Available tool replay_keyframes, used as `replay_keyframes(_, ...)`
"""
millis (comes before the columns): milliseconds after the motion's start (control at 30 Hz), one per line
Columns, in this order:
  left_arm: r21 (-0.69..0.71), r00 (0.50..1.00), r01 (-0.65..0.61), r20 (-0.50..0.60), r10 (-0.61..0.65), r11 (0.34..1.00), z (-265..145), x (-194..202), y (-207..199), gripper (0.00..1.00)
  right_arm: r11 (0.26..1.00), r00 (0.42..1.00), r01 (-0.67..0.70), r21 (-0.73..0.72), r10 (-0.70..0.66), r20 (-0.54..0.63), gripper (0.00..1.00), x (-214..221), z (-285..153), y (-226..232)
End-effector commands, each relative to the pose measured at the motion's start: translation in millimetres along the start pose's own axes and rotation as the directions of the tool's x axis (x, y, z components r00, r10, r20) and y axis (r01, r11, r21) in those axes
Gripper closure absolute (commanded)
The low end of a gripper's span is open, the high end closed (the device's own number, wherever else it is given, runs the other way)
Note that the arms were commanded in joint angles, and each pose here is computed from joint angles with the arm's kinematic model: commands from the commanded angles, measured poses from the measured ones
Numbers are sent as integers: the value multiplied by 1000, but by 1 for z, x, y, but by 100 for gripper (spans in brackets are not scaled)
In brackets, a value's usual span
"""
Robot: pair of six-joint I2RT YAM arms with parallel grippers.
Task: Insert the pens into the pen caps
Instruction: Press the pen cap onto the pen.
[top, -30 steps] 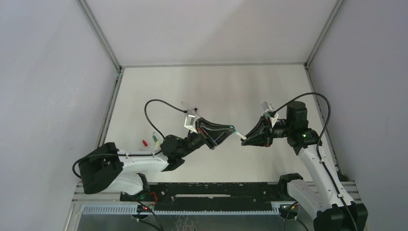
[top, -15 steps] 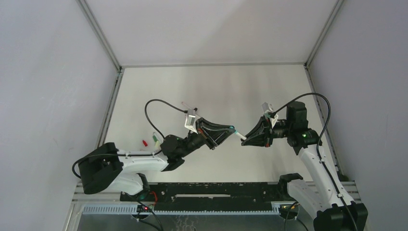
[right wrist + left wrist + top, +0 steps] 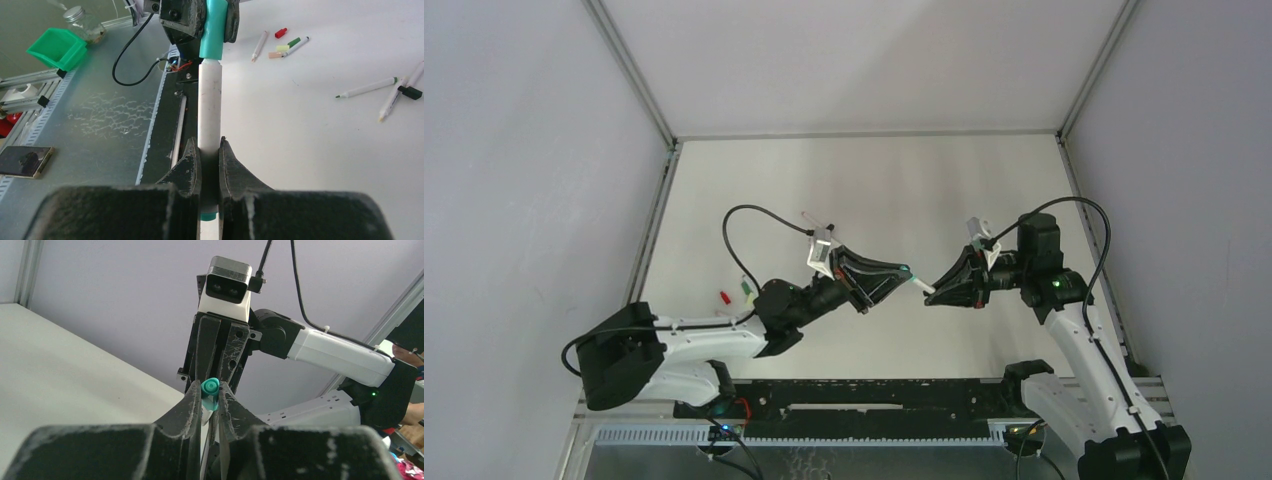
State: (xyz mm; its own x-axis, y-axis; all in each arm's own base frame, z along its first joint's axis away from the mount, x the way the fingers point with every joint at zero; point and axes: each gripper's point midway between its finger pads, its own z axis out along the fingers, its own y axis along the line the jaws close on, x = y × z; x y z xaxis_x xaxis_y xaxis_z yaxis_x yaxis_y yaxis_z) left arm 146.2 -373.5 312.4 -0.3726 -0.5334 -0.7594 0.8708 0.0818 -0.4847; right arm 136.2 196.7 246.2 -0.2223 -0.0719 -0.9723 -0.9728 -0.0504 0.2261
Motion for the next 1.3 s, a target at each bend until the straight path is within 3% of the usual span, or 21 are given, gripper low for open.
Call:
replay_keyframes(0,9,999,-33,-39,33,999,-7,5,-5,100,994,994,105,-12,-105,-4,100,-10,3,2)
replay_keyframes(700,2,997,-78,-18,78,997,1,4,-8,100,995,996,84,-50,-83,18,100,-18,3,12)
replay_keyframes(1100,150,974,-225,-3,228,963,-3,22,-18,100,989,999,-42,-145,46,23,100,-27,5,21)
replay_keyframes(1267,205,979,-182,-56,198,962,1,37,-21,100,986,999,-39,-162,43,22,100,-29,6,25)
